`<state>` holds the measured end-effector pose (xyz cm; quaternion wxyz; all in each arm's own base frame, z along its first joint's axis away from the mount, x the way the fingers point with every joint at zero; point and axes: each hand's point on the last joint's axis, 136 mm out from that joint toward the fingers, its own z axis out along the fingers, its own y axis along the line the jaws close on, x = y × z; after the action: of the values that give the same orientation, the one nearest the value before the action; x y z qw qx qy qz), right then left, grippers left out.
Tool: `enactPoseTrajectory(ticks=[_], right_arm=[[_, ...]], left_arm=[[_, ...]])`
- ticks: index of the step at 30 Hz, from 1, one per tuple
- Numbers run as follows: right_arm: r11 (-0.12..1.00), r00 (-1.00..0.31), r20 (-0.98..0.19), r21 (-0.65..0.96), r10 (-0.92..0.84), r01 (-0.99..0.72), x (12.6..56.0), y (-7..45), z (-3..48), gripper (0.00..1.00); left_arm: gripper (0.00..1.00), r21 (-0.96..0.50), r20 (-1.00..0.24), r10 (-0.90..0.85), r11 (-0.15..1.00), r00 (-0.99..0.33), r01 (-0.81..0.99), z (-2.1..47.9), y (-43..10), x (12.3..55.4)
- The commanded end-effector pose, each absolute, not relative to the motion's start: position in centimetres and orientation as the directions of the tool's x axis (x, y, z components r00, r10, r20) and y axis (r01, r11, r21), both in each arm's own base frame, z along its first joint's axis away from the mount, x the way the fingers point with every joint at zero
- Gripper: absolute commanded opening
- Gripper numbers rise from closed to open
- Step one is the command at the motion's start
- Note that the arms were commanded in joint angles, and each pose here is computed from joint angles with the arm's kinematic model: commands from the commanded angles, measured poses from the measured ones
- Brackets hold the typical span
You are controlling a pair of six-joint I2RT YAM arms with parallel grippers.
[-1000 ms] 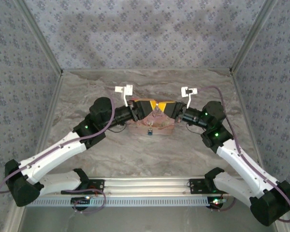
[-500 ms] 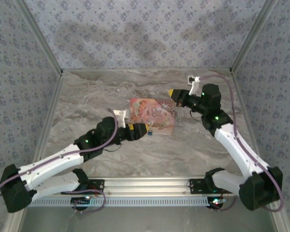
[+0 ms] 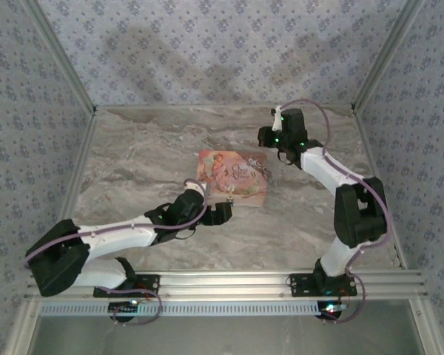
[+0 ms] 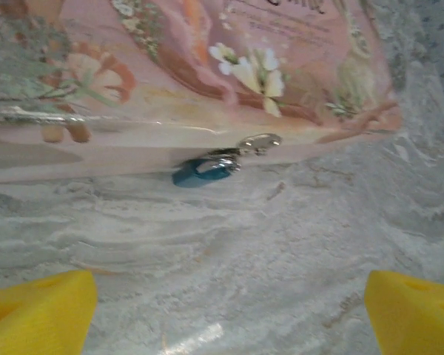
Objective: Unlock the padlock with the key
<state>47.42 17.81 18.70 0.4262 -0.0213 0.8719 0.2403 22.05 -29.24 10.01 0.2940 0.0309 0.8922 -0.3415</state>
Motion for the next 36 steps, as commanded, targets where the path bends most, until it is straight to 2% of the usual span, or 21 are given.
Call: enactPoseTrajectory(ticks=[1, 9, 17, 22, 30, 36], right_arm=[[0.924, -0.625, -0.771, 0.316, 0.118, -0.217, 49.1, 17.0, 18.3, 0.00], [0.942, -0.668, -0.740, 0.274, 0.078, -0.194, 49.9, 17.1, 15.4, 0.00], [0.947, -0.691, -0.722, 0.236, 0.021, -0.218, 49.5, 18.3, 13.6, 0.00], [0.950, -0.701, -0.714, 0.219, 0.000, -0.224, 49.2, 18.8, 12.7, 0.00], [0.951, -0.714, -0.699, 0.203, -0.026, -0.233, 48.7, 19.0, 11.3, 0.00], [0.951, -0.720, -0.693, 0.196, -0.039, -0.240, 48.5, 19.1, 10.8, 0.00]], left_arm=[[0.94, -0.590, -0.620, -0.195, 0.754, -0.760, 0.288, 11.6, -29.1, 24.5], [0.96, -0.550, -0.674, -0.201, 0.779, -0.711, 0.302, 12.1, -27.3, 27.5], [0.97, -0.537, -0.686, -0.186, 0.781, -0.703, 0.317, 12.0, -26.8, 28.2], [0.98, -0.552, -0.693, -0.148, 0.738, -0.706, 0.388, 11.8, -28.6, 27.1], [0.98, -0.503, -0.759, -0.130, 0.740, -0.638, 0.447, 10.1, -29.9, 26.0], [0.98, -0.408, -0.812, -0.059, 0.769, -0.580, 0.493, 8.7, -31.4, 26.1]])
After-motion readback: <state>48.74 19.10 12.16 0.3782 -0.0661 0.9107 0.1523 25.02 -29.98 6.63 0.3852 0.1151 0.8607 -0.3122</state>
